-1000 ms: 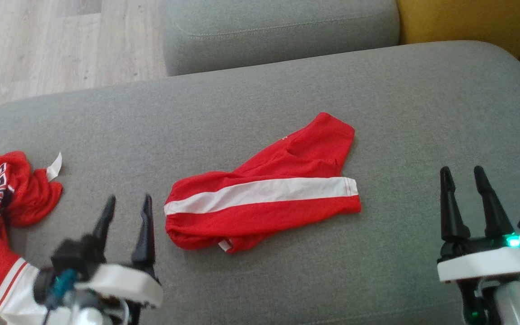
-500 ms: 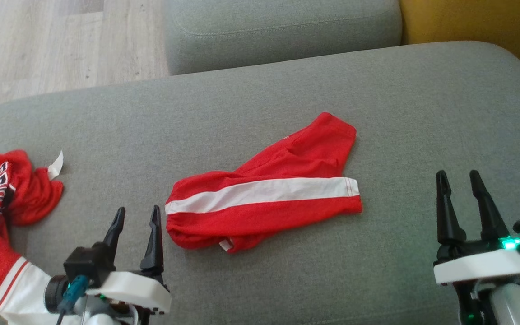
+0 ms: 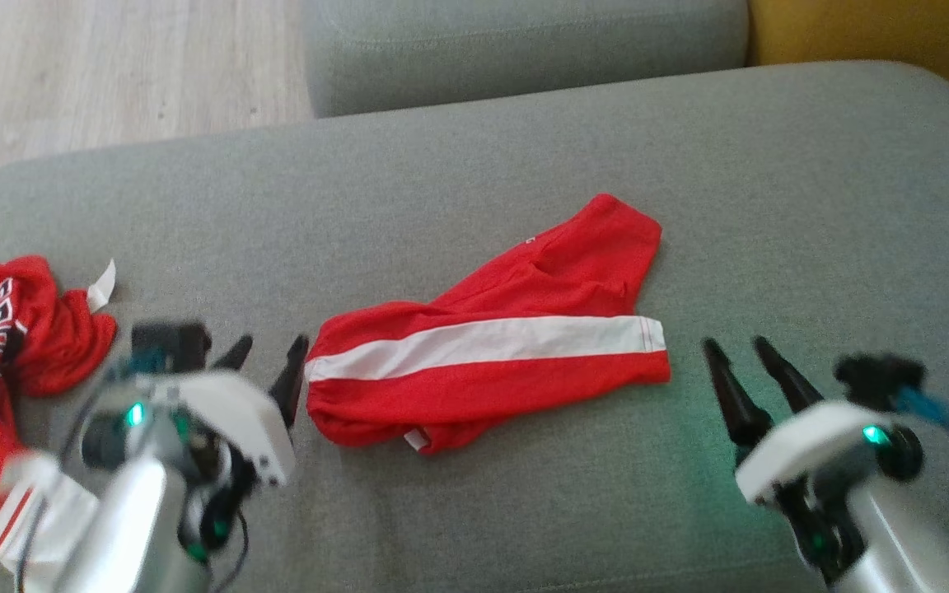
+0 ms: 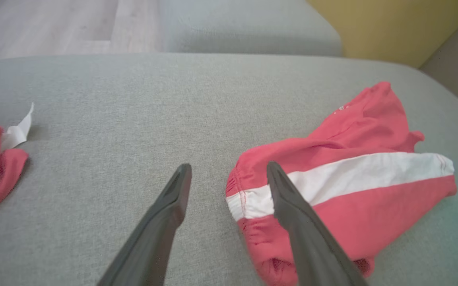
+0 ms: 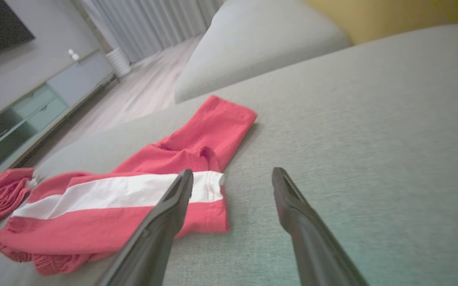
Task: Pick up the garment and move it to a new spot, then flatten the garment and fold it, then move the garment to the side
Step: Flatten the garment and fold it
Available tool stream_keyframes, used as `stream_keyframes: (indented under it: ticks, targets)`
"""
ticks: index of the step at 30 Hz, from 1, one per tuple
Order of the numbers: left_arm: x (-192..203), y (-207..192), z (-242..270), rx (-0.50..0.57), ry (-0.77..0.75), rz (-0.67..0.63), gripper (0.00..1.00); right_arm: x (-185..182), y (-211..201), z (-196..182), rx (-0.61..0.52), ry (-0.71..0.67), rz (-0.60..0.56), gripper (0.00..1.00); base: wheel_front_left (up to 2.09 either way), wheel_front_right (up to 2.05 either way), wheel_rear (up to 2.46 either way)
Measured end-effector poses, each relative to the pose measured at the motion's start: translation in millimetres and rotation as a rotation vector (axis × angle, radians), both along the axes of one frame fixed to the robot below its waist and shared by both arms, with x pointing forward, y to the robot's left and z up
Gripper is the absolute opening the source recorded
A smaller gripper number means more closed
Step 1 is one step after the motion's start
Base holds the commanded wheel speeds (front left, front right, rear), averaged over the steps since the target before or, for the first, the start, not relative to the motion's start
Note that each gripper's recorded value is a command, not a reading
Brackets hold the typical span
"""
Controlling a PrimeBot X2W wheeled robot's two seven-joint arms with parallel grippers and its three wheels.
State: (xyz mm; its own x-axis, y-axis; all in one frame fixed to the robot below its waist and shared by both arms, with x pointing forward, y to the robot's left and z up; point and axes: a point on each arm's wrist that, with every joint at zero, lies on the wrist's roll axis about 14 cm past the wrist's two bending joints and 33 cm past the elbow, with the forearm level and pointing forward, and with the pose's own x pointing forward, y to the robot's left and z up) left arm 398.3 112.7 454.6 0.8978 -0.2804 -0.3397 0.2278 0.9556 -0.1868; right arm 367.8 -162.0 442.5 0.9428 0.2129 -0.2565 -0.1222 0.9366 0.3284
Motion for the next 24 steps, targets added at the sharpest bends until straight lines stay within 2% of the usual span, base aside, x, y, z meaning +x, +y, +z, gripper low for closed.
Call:
stream_keyframes:
  ticks: [6, 11, 18, 24]
  targets:
    - [22, -10, -3, 0.057, 0.214, -0.123, 1.00, 25, 14, -20, 0.003, 0.230, 0.120, 1.00, 0.00, 0.00, 0.00]
    - [21, -7, -21, 0.073, 0.412, -0.167, 1.00, 24, 26, -40, 0.003, 0.402, 0.203, 1.00, 0.00, 0.00, 0.00]
    - [10, -8, -39, 0.075, 0.581, -0.217, 1.00, 25, 36, -50, 0.003, 0.498, 0.268, 1.00, 0.00, 0.00, 0.00]
    - [5, -11, -42, 0.051, 0.625, -0.237, 1.00, 26, 36, -55, -0.018, 0.549, 0.289, 1.00, 0.00, 0.00, 0.00]
